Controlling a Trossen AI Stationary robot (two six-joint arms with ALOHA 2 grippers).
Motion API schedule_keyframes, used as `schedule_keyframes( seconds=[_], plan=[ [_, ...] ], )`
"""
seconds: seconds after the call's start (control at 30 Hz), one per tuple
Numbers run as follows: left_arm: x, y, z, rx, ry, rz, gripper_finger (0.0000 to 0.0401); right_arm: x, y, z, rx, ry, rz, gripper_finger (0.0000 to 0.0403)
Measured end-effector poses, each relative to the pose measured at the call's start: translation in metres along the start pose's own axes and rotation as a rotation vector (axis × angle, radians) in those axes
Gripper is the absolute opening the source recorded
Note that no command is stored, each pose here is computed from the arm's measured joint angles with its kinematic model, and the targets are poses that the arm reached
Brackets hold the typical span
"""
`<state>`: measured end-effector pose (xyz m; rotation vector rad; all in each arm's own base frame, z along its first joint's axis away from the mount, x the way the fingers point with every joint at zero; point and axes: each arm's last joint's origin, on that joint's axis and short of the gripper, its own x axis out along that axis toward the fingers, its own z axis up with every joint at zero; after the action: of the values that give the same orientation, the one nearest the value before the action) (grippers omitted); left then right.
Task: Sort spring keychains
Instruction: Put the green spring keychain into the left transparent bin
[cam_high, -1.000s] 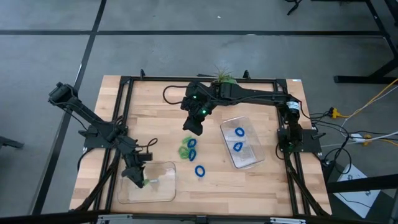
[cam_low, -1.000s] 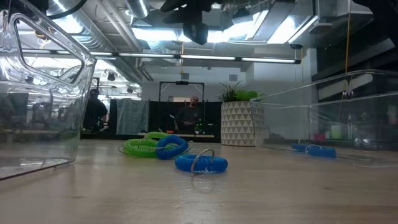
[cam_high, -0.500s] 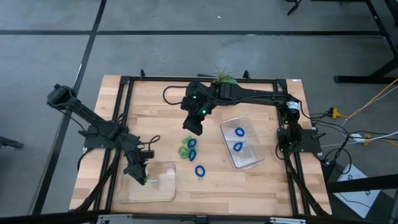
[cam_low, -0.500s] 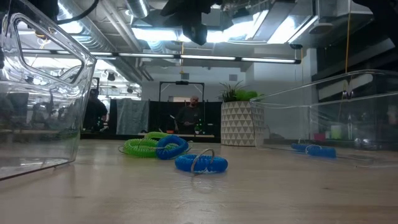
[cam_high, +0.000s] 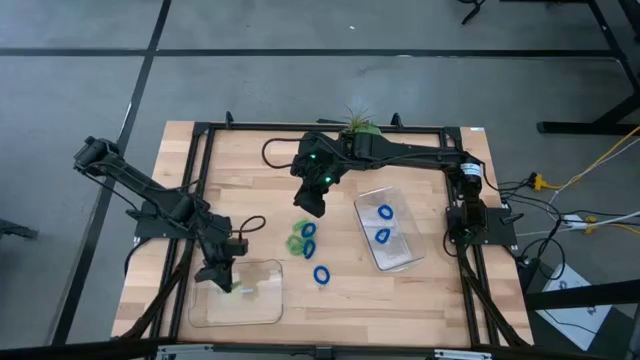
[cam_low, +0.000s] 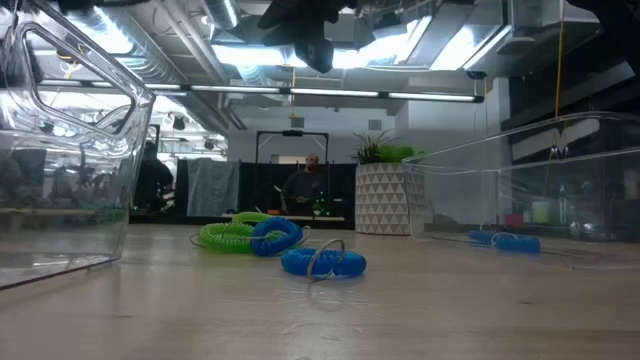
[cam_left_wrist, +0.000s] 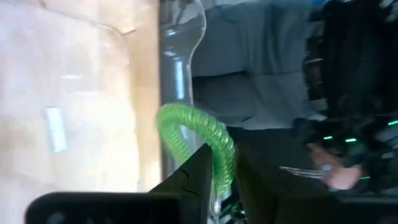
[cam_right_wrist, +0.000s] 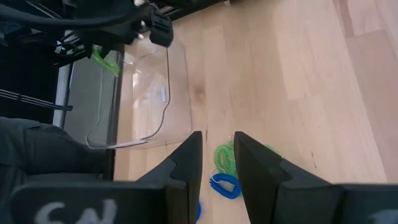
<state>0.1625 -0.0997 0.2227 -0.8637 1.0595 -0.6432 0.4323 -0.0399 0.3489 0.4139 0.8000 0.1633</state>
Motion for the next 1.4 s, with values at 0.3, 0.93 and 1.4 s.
schedule_keyframes(
  seconds=[0.3, 0.93, 1.4],
  plan=[
    [-0.0021, -0.0057, -0.0007, 0.017, 0.008, 0.077, 0.0045, -0.0001, -0.0001, 0.0001, -0.003, 0.000, 0.000, 0.0093],
    [0.0019, -0.0022, -0.0044, -0.028, 0.002, 0.151, 0.0105, -0.0001, -0.0001, 0.0001, -0.029, 0.000, 0.000, 0.0093],
    [0.0019, -0.0020, -0.0037, -0.047, -0.019, 0.161, 0.0191, -0.0005, -0.0013, -0.0002, -0.052, 0.004, -0.003, 0.0093]
  ],
)
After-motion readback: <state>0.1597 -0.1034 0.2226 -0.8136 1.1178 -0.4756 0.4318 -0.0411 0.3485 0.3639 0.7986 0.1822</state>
